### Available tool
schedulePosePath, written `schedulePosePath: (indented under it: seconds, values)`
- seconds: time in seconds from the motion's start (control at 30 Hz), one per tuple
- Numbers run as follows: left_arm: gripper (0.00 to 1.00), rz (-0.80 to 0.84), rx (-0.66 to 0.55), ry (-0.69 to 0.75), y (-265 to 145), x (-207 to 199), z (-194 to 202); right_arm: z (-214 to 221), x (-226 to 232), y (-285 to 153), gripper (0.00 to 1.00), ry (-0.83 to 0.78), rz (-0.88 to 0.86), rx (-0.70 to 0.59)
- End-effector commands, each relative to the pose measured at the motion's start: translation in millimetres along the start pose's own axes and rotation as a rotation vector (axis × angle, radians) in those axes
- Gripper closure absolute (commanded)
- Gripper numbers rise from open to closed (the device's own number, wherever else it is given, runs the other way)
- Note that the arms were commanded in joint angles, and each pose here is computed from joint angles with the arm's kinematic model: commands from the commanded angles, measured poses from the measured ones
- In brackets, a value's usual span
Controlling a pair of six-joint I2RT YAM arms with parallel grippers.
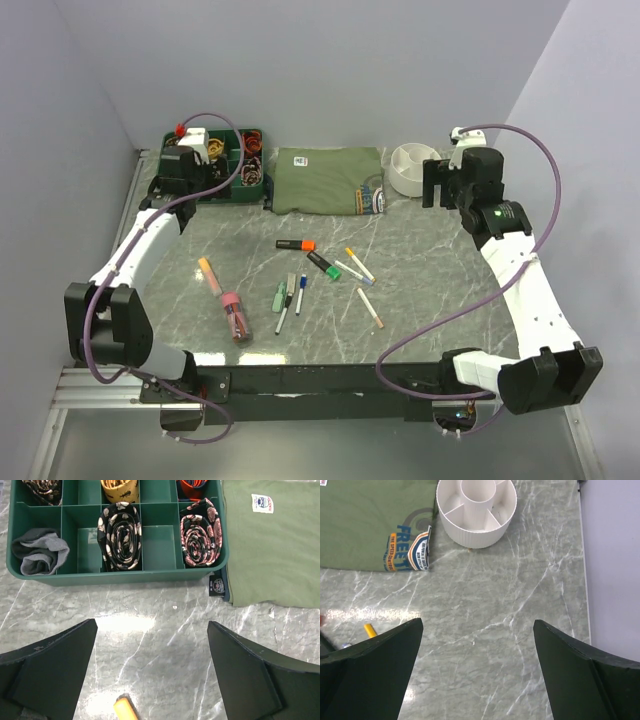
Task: Sort the stationery into containers
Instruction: Pick up the storage box at the corner of the board.
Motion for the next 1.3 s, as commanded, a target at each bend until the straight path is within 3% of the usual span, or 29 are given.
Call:
schedulePosePath:
  seconds: [0.0, 0.17, 0.23, 0.3, 0.33, 0.47, 0.63, 0.97, 1.27]
  values:
    - [0.01, -0.007, -0.061, 0.018, -12.6, -0.8, -18.4, -22.3, 7.8, -7.9, 0.0, -0.057, -0.077, -0.089]
    - [0.01, 0.02, -0.042, 0.0, -18.1, -5.5, -16.0, -25.7, 17.1, 2.0, 0.0, -0.273, -0.298, -0.115]
    - [0.01, 0.025, -0.032, -0.027, -20.2, -7.1, -13.4, -32.0, 25.5, 10.1, 0.0, -0.286, -0.369, -0.121]
    - [0.01, 0.03, -0.025, -0.029, -21.9, -9.3, -10.0, -23.8, 31.3, 35.5, 0.0, -0.265, -0.409, 0.015]
    - [0.0, 0.028, -0.029, -0.023, -24.5, -9.9, -10.5, -41.8, 38.2, 35.0, 0.0, -0.262, -0.466, 0.007]
    - [0.01, 0.016, -0.037, 0.015, -30.6, -14.0, -9.4, -42.8, 40.7, 80.5, 0.06, -0.233, -0.504, 0.147]
    - [0.01, -0.007, -0.042, 0.046, -34.9, -13.8, -6.1, -58.2, 43.2, 109.9, 0.18, -0.236, -0.509, 0.229]
    - [0.01, -0.019, 0.001, 0.087, -32.3, -16.4, 9.9, -42.3, 40.4, 185.6, 0.44, -0.259, -0.435, 0.41]
    - [0.01, -0.011, 0.031, 0.088, -21.3, -18.5, 14.4, -38.4, 42.0, 223.3, 0.47, -0.238, -0.358, 0.39]
Point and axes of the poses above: each gripper's point midway between its finger pads, its own y axis out along the fingers, its own x axis along the line the jaws close on, z = x × y, the point moved 9 cm from there along -y, back along the fingers, and after that the axes turned 15 degrees about y, right-handed, at the moved point
